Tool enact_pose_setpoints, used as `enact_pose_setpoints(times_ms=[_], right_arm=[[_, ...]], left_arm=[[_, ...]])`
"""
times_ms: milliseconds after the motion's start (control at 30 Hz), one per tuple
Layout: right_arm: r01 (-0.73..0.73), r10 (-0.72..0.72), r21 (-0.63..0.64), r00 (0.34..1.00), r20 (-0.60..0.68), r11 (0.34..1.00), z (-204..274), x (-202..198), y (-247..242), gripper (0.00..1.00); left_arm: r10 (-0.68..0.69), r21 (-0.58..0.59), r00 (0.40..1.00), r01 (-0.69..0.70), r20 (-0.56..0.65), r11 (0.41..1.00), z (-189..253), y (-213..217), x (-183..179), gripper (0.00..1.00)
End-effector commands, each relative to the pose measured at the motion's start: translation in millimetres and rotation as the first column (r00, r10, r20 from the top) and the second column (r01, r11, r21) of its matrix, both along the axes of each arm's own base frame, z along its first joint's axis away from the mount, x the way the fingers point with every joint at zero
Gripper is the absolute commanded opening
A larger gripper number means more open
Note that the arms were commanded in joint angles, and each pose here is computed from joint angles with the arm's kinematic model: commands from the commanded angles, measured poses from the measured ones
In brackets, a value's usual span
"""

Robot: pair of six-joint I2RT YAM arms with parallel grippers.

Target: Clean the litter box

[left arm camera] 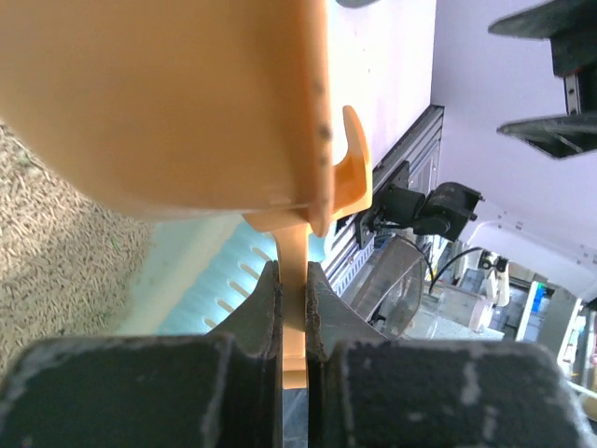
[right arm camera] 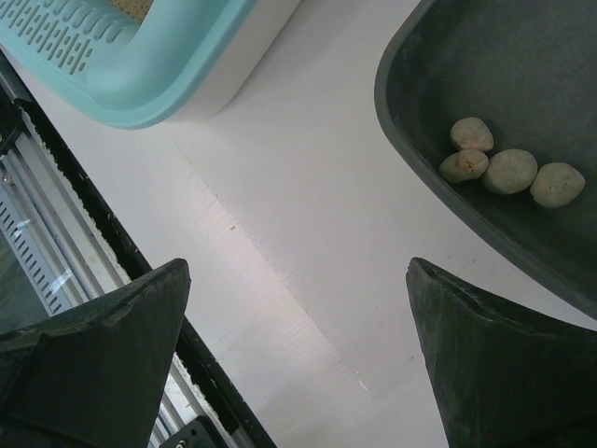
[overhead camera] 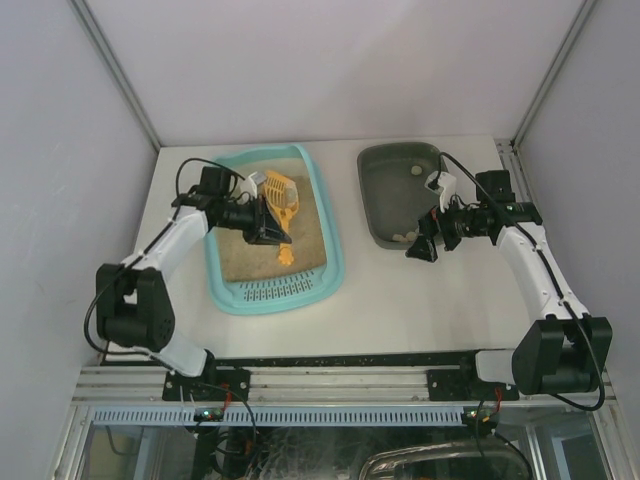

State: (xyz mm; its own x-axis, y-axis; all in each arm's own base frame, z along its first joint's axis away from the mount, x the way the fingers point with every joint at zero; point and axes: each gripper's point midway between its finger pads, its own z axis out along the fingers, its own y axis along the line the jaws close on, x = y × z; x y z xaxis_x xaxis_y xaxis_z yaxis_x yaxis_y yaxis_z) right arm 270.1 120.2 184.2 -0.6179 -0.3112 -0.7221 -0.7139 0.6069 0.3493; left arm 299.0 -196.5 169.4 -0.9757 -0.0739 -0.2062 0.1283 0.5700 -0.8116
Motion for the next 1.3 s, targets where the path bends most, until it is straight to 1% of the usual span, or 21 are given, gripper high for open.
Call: enact_pose_setpoints(times_ms=[0,67,133,200,233,267,300,333,367,433,500,600,700,800,867,967,1000,1033,1067,1167,1267], right_arm=[[0.002,-0.003,0.023,0.999,0.043,1.0,11,4,2,1.0],[0.001,-0.002,0.028,0.999,0.041,1.0,11,3,3,1.0],[0.001,-0.002,0.031,0.999,0.04,1.0,12,3,3,1.0],[0.002,-0.003,0.032,0.999,0.038,0.999,12,3,3,1.0],[0.004,-0.005,0.032,0.999,0.036,0.999,11,3,3,1.0],[0.005,-0.006,0.03,0.999,0.035,1.0,11,3,3,1.0],[0.006,-0.007,0.029,0.999,0.033,1.0,10,3,3,1.0],[0.009,-0.01,0.028,0.999,0.032,1.0,10,4,2,1.0],[0.01,-0.01,0.03,1.0,0.027,1.0,9,4,2,1.0],[0.013,-0.014,0.03,1.0,0.023,0.999,8,5,2,1.0],[0.015,-0.016,0.03,1.0,0.022,0.999,8,5,1,1.0],[0.024,-0.025,0.028,1.0,0.019,0.999,7,6,0,1.0],[0.038,-0.038,0.028,0.999,0.021,0.999,7,7,-3,1.0],[0.052,-0.053,0.031,0.998,0.018,0.998,7,9,-7,1.0],[0.058,-0.059,0.029,0.998,0.014,0.998,6,9,-8,1.0],[0.064,-0.064,0.023,0.998,0.013,0.998,4,11,-10,1.0],[0.063,-0.063,0.021,0.998,0.013,0.998,3,11,-11,1.0],[0.061,-0.061,0.02,0.998,0.012,0.998,2,11,-10,1.0],[0.06,-0.06,0.018,0.998,0.014,0.998,2,12,-10,1.0],[0.061,-0.061,0.01,0.998,0.013,0.998,0,13,-10,1.0],[0.056,-0.057,0.013,0.998,0.005,0.998,-1,13,-8,1.0]], left_arm=[[0.014,-0.07,0.978,0.001,0.208,0.998,42,2,-16,0.0],[0.079,-0.17,0.943,-0.024,0.324,0.985,61,3,-19,0.0],[0.223,-0.329,0.879,-0.081,0.421,0.941,83,9,-22,0.0],[0.411,-0.497,0.786,-0.154,0.462,0.854,102,25,-26,0.0],[0.465,-0.572,0.751,-0.143,0.469,0.808,114,31,-33,0.0],[0.488,-0.628,0.736,-0.11,0.469,0.77,121,33,-42,0.0],[0.488,-0.686,0.772,-0.096,0.406,0.722,122,33,-50,0.0],[0.475,-0.73,0.769,-0.016,0.428,0.683,135,32,-62,0.0],[0.462,-0.74,0.806,-0.046,0.37,0.671,124,31,-56,0.0],[0.466,-0.737,0.821,-0.084,0.33,0.671,111,30,-48,0.0],[0.412,-0.728,0.852,-0.055,0.323,0.684,109,20,-48,0.0],[0.464,-0.74,0.825,-0.087,0.321,0.667,112,25,-41,0.0],[0.289,-0.687,0.888,0.04,0.357,0.725,115,-16,-48,0.0],[0.355,-0.676,0.877,-0.048,0.324,0.735,105,-9,-32,0.0],[0.276,-0.573,0.911,-0.055,0.307,0.818,83,-25,-25,0.0],[0.337,-0.579,0.882,-0.092,0.331,0.81,89,-20,-22,0.0],[0.326,-0.578,0.887,-0.085,0.326,0.811,88,-25,-23,0.0],[0.26,-0.566,0.903,-0.023,0.342,0.824,92,-39,-29,0.0],[0.204,-0.583,0.909,0.052,0.365,0.811,103,-49,-38,0.0],[0.323,-0.741,0.883,0.04,0.34,0.671,135,-22,-41,0.0],[0.265,-0.737,0.909,0.065,0.322,0.673,138,-14,-41,0.0]])
